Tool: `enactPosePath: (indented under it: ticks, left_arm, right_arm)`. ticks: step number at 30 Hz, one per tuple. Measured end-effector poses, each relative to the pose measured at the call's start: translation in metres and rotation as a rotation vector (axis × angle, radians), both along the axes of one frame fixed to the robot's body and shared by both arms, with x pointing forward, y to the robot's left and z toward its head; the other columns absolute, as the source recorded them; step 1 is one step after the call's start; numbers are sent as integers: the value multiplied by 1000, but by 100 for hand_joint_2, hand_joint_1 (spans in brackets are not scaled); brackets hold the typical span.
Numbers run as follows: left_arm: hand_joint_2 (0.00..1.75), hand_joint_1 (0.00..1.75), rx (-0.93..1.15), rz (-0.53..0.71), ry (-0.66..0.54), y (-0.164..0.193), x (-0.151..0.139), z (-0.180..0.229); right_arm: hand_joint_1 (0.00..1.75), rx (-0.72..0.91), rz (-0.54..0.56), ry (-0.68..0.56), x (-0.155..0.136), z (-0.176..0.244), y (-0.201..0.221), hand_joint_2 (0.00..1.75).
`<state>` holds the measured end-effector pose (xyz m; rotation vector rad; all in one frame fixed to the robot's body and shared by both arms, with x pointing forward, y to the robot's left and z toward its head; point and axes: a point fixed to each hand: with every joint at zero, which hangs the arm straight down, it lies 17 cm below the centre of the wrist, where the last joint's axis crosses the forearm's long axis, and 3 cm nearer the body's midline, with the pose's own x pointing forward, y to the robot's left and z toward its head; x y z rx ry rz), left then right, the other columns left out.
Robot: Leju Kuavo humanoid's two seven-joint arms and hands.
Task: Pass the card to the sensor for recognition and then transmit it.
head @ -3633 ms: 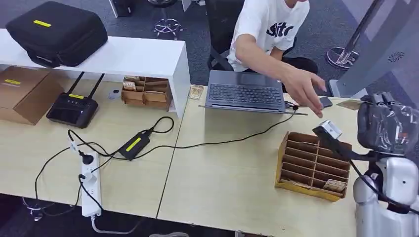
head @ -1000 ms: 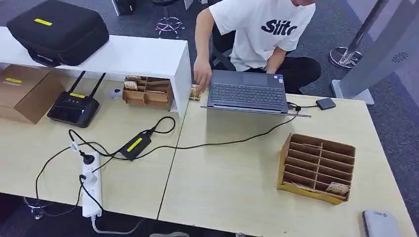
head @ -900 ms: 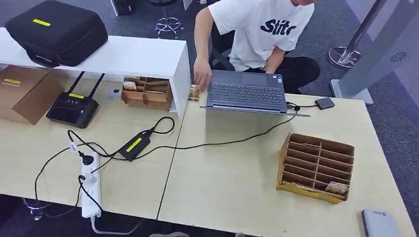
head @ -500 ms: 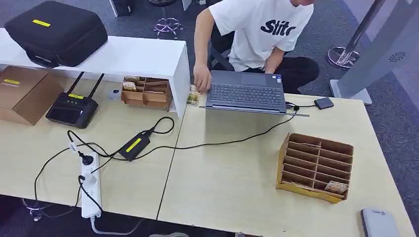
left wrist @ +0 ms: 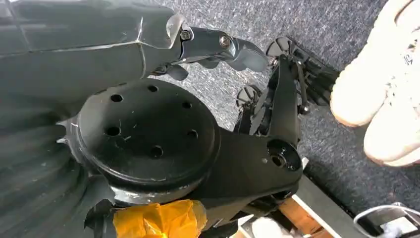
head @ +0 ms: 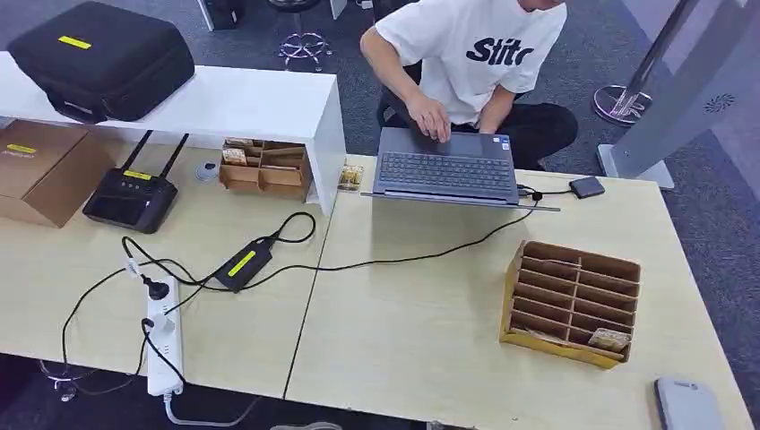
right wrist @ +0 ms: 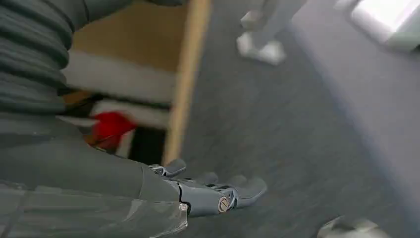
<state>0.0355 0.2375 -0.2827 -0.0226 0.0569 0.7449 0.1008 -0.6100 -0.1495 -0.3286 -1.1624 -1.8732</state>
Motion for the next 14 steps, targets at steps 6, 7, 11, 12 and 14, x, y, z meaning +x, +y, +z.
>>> enactPosePath:
  ticks: [6, 7, 11, 12, 14]
  left_arm:
    - [175, 0, 2, 0, -1, 5, 0, 0]
    - [175, 0, 3, 0, 0, 6, 0, 0]
    - [175, 0, 3, 1, 10, 7, -1, 0]
    - [175, 0, 2, 1, 13, 7, -2, 0]
    - [175, 0, 3, 1, 15, 7, -2, -1]
  right_arm:
    - [0, 184, 61, 82, -5, -45, 62, 175]
    - [0, 236, 86, 115, -6, -55, 73, 175]
    - [0, 436, 229, 272, -9, -92, 137, 175]
    - [0, 458, 266, 293, -7, -97, 151, 175]
    - [0, 496, 317, 318, -3, -104, 177, 175]
